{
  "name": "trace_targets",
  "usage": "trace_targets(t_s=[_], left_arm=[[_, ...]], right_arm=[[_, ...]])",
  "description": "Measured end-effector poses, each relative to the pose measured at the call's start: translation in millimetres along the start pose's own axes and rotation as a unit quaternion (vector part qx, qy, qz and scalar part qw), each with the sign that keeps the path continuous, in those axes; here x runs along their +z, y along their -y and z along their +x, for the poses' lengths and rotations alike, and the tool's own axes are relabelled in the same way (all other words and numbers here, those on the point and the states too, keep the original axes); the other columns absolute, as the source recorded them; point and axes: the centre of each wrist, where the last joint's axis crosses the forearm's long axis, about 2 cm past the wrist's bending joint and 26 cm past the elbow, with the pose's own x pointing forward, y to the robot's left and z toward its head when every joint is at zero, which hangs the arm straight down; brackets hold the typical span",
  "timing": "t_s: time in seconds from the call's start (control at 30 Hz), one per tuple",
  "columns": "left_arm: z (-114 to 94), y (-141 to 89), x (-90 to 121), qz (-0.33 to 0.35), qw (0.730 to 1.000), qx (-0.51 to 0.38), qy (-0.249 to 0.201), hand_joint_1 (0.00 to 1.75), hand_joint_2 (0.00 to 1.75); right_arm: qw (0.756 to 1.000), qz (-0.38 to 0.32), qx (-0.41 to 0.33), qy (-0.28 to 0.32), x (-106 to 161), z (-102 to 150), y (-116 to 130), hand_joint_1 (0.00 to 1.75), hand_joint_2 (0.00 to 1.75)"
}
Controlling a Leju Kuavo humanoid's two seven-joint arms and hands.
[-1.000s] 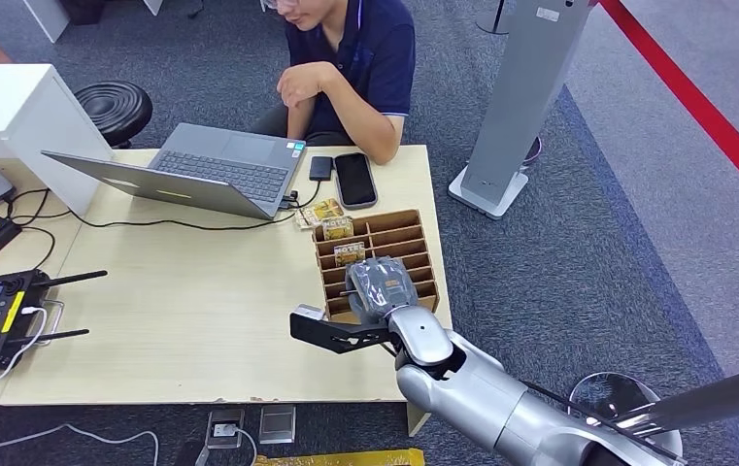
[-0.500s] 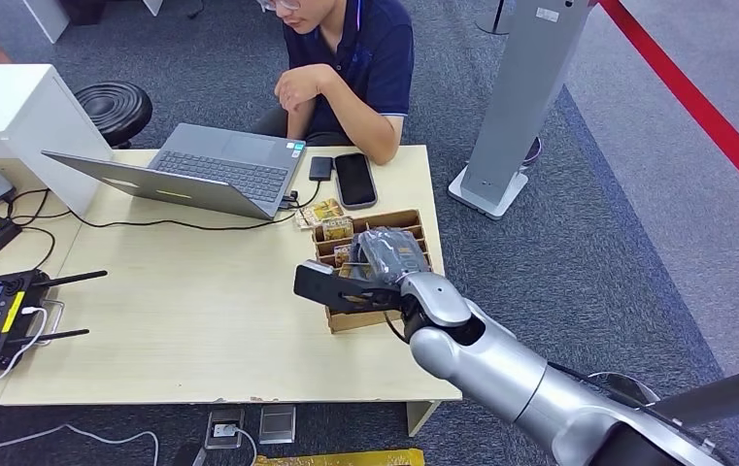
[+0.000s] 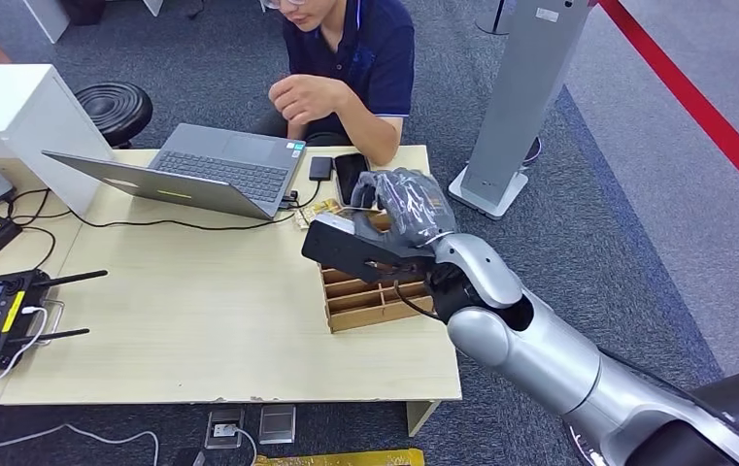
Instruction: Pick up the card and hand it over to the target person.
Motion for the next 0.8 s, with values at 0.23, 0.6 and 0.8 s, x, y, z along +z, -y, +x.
trace_targets(t_s=[0.23, 0.6, 0.8], left_arm=[[7.3, 3.7, -0.4, -0.004, 1.000, -0.007, 0.006, 0.00, 1.75], [1.6, -1.5, -0.4, 0.002, 1.000, -0.001, 0.002, 0.00, 1.75], [0.0, -3.8, -0.4, 0.002, 1.000, -0.002, 0.004, 0.00, 1.75]], right_arm=[[0.996, -0.080, 0.032, 0.000, -9.2, -17.4, -26.5, 1.40, 1.75], [0.995, -0.089, 0.037, 0.005, -13.8, -13.8, -28.4, 1.40, 1.75], [0.995, -0.092, 0.041, 0.008, -14.5, -10.7, -30.7, 1.40, 1.75]])
